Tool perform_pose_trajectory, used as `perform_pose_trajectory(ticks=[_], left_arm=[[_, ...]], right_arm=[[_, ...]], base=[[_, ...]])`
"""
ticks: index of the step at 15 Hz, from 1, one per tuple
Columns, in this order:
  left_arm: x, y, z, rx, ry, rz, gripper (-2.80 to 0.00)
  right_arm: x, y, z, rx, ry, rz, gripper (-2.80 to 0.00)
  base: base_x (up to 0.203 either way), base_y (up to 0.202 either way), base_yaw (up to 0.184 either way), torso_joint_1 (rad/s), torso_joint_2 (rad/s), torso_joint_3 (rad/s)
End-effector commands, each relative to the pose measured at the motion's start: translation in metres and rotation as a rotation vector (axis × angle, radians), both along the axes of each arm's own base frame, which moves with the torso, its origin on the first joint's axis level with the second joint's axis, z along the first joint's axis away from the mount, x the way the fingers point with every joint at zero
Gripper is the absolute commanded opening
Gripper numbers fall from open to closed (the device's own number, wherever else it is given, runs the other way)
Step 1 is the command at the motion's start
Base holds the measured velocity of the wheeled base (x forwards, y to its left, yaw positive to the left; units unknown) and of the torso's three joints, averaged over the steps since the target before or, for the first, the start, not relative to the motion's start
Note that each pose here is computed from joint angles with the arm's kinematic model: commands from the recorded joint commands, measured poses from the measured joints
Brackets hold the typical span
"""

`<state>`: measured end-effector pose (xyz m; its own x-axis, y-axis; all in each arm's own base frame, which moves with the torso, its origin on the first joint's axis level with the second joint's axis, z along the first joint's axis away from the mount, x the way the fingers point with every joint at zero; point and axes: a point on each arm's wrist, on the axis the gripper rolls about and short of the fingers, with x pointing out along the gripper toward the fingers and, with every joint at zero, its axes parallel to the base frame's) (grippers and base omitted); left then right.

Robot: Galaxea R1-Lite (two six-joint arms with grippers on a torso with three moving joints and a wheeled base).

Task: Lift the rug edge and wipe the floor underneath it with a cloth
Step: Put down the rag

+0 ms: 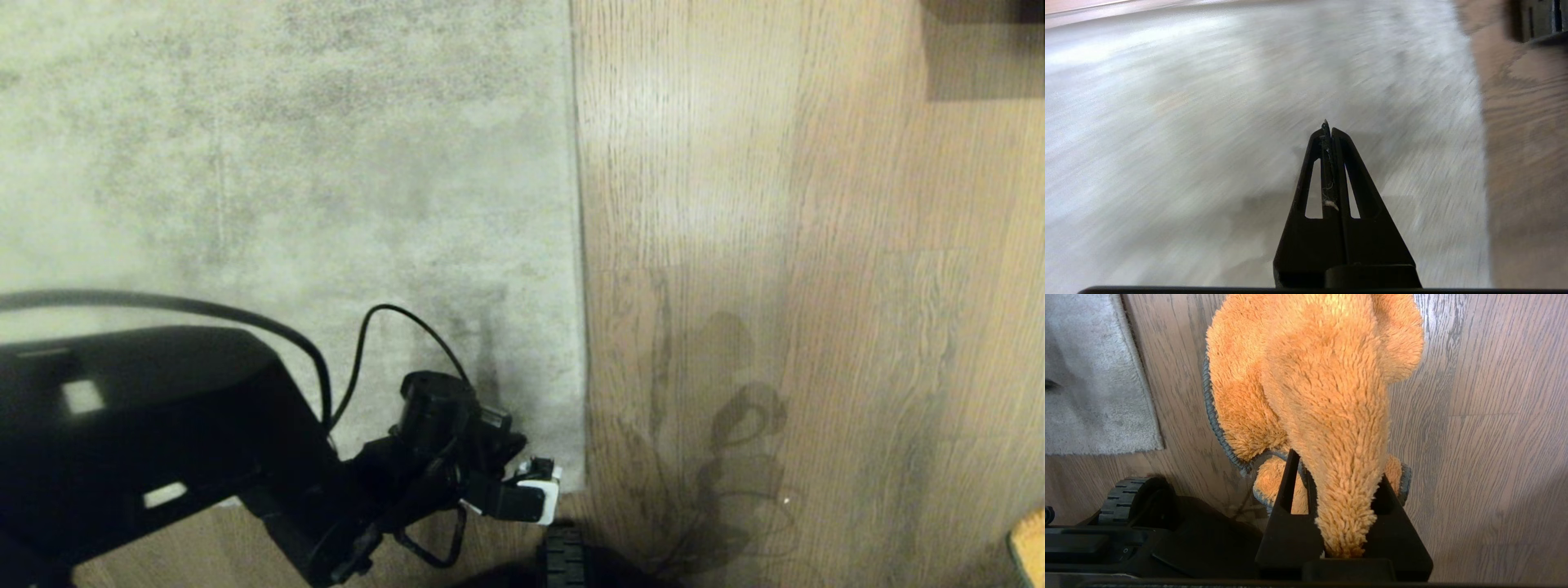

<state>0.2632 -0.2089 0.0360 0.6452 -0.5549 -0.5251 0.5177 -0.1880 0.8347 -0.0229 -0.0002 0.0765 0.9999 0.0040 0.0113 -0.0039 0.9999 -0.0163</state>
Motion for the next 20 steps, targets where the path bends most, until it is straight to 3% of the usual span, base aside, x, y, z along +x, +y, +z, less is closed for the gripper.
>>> perform_pose_trajectory(ticks=[1,6,12,17,20], left_arm=[[-0.023,0.019,0.051,-0.083,-0.096,0.004,-2.8],[-0.089,0.078,0.09,-0.261,-0.082,0.104,-2.8],[-0.132,0.122,0.118,-0.43,-0.181,0.177,-2.8],[-0.166,0.154,0.123,-0.592,-0.226,0.271,-2.8],[-0.191,0.178,0.114,-0.682,-0.234,0.379,-2.8]], right_arm=[[0.0,0.0,0.0,0.0,0.001,0.001,-2.8],[0.0,0.0,0.0,0.0,0.001,0.001,-2.8],[0.0,0.0,0.0,0.0,0.001,0.001,-2.8],[0.0,0.0,0.0,0.0,0.001,0.001,-2.8],[0.0,0.0,0.0,0.0,0.001,0.001,-2.8]], base=[[0.0,0.0,0.0,0.0,0.0,0.0],[0.0,0.0,0.0,0.0,0.0,0.0],[0.0,0.0,0.0,0.0,0.0,0.0],[0.0,0.0,0.0,0.0,0.0,0.0],[0.0,0.0,0.0,0.0,0.0,0.0]])
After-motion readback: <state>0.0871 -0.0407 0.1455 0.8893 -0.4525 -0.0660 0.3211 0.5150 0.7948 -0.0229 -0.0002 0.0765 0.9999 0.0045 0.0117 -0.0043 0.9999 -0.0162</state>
